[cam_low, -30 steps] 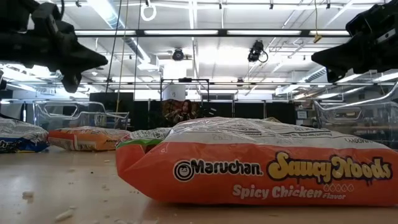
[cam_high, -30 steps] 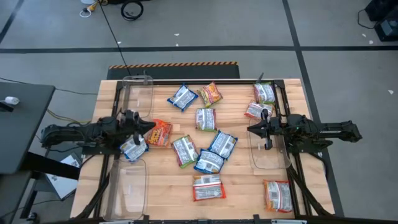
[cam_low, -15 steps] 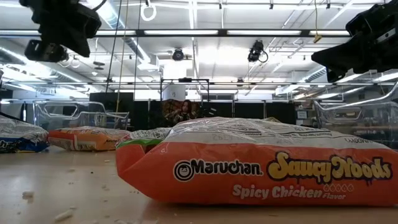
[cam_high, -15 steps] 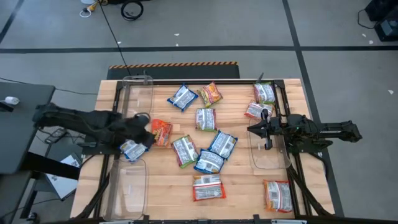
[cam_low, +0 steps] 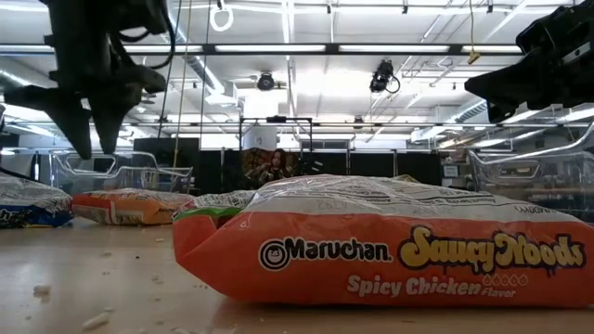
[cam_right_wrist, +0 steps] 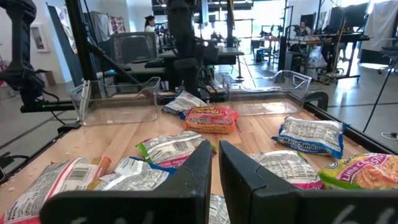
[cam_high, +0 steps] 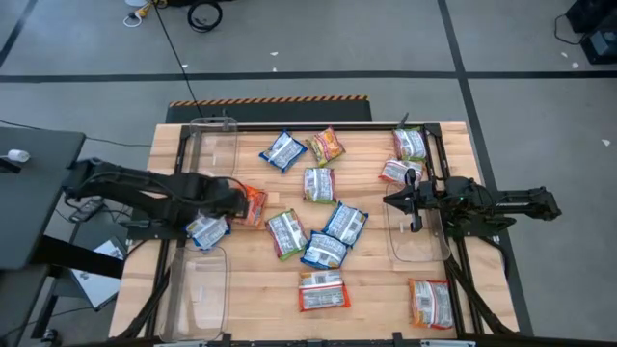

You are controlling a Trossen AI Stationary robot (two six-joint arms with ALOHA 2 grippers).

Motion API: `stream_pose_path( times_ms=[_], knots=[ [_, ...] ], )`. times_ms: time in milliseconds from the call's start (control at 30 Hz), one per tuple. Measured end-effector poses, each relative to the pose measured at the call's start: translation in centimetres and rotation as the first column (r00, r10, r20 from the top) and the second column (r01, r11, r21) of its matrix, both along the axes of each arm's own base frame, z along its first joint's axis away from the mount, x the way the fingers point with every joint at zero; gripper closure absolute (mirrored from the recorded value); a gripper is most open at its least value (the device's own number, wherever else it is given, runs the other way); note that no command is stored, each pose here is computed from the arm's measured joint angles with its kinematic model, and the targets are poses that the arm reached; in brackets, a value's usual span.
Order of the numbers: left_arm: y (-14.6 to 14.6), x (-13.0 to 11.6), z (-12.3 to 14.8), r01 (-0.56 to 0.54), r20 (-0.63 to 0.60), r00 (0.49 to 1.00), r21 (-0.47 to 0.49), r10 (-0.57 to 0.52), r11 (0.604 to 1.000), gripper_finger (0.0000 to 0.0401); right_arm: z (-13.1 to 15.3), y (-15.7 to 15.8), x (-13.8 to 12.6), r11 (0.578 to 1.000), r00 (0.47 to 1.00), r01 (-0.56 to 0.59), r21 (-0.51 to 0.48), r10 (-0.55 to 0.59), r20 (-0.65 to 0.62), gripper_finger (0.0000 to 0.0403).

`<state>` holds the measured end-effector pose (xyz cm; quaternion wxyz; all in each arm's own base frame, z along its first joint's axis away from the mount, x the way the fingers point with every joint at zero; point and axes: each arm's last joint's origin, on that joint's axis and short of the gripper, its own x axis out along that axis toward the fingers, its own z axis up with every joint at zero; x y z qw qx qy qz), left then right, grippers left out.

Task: Sort Maruchan noodles
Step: Put the orange noodle pack into the bottom left transparent bin

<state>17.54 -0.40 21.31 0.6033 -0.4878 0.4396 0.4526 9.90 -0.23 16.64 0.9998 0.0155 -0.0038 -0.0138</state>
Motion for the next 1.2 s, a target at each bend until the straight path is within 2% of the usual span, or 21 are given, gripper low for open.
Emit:
stream_pose_path(
  times_ms=[133,200,333,567,867,1100,1200],
  knots=[
    [1.1,-0.8,-1.8,0.003,-0.027,1.0,-0.075,-0.005,0.997,0.0194,0.0,0.0,0.0,1.0,1.0,0.0,0.0,0.0,0.0,0.0367],
    [1.5,-1.0,-2.8,0.013,0.018,1.0,-0.092,-0.011,0.996,0.0176,0.0,0.0,0.0,1.0,1.0,0.0,0.0,0.0,0.0,0.0367],
    [2.2,-1.6,-4.3,0.056,0.108,0.993,-0.066,-0.048,0.996,0.0156,0.0,0.0,0.0,1.0,1.0,-0.001,0.0,0.001,0.0,0.0367],
    [3.5,-2.6,-5.8,0.071,0.09,0.994,-0.012,-0.069,0.997,0.0154,0.0,0.0,0.0,1.0,1.0,0.0,0.0,0.0,0.001,0.0367],
    [4.2,-2.2,-7.6,0.059,0.27,0.961,-0.005,-0.055,0.998,0.0158,0.0,0.0,0.0,1.0,1.0,0.0,0.0,0.0,0.001,0.0367],
    [3.9,-1.3,-7.0,0.1,0.366,0.926,-0.014,-0.088,0.995,0.0173,0.0,0.0,0.0,1.0,1.0,0.0,0.0,0.0,0.0,0.0367],
    [3.6,-1.1,-6.8,0.103,0.368,0.926,-0.028,-0.086,0.994,0.0174,0.0,0.0,0.0,1.0,1.0,0.0,0.0,0.0,0.0,0.0367]
  ],
)
